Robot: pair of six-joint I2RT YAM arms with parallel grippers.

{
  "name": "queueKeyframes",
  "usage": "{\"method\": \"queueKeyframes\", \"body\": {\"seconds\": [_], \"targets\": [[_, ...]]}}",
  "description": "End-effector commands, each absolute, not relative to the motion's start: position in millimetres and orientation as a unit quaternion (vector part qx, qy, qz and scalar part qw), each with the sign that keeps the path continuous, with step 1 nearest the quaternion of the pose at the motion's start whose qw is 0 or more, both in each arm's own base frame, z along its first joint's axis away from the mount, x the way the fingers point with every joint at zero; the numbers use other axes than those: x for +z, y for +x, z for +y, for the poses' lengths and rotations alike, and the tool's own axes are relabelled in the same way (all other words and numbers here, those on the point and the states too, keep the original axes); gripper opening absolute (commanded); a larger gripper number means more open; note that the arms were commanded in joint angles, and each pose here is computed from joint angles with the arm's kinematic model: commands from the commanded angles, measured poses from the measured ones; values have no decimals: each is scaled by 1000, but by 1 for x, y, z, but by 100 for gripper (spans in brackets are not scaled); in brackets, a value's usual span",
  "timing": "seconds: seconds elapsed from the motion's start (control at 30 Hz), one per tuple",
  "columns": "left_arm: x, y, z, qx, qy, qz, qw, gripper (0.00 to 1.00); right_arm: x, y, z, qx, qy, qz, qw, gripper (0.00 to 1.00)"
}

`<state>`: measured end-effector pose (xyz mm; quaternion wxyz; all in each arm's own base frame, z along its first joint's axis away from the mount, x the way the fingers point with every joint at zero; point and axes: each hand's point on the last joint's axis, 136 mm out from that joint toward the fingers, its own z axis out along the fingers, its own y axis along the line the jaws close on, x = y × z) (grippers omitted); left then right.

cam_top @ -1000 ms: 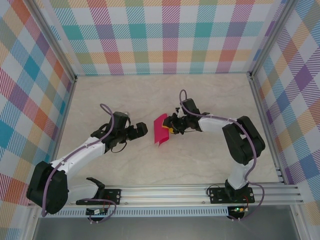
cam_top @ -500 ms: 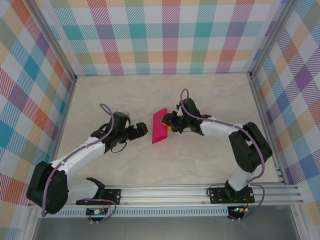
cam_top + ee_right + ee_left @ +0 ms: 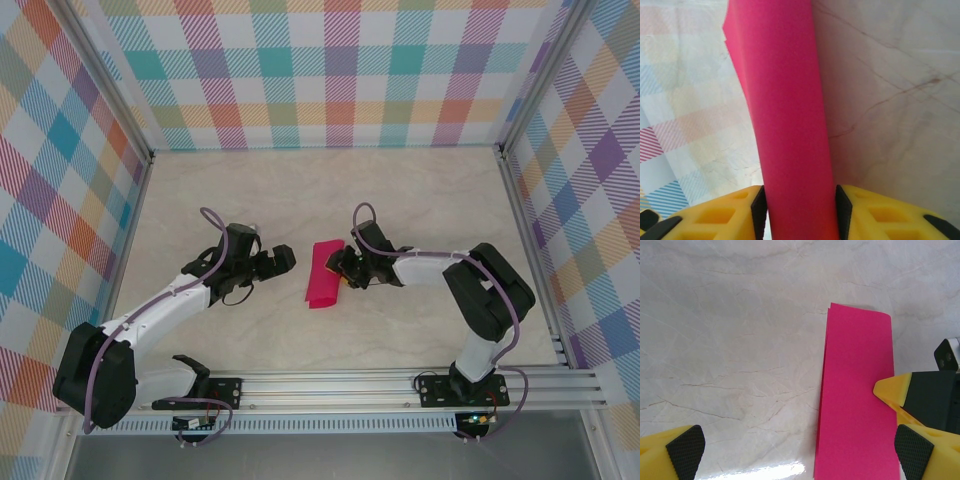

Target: Fold a paper plane with a square sheet of paper (pick it up from the middle)

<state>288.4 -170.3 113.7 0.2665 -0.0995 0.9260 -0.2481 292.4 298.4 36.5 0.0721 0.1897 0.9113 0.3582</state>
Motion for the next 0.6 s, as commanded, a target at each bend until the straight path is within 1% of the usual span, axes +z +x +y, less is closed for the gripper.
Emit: {"method": "queueKeyframes", "body": {"seconds": [0.0, 0.13, 0.27, 0.37, 0.57], "targets": [[115, 286, -174, -255, -94, 925, 265, 100, 39, 280, 299, 346, 152, 925, 48, 47], [114, 285, -175, -255, -92, 926, 262, 100, 41, 270, 298, 327, 112, 938, 28, 50], [112, 285, -175, -256, -93, 927, 259, 100, 44, 267, 302, 327, 72, 942, 14, 48], [111, 285, -176, -257, -92, 927, 257, 100, 46, 269, 308, 326, 41, 944, 2, 48], [113, 284, -176, -258, -90, 927, 257, 100, 44, 272, 312, 310, -5, 951, -9, 56]]}}
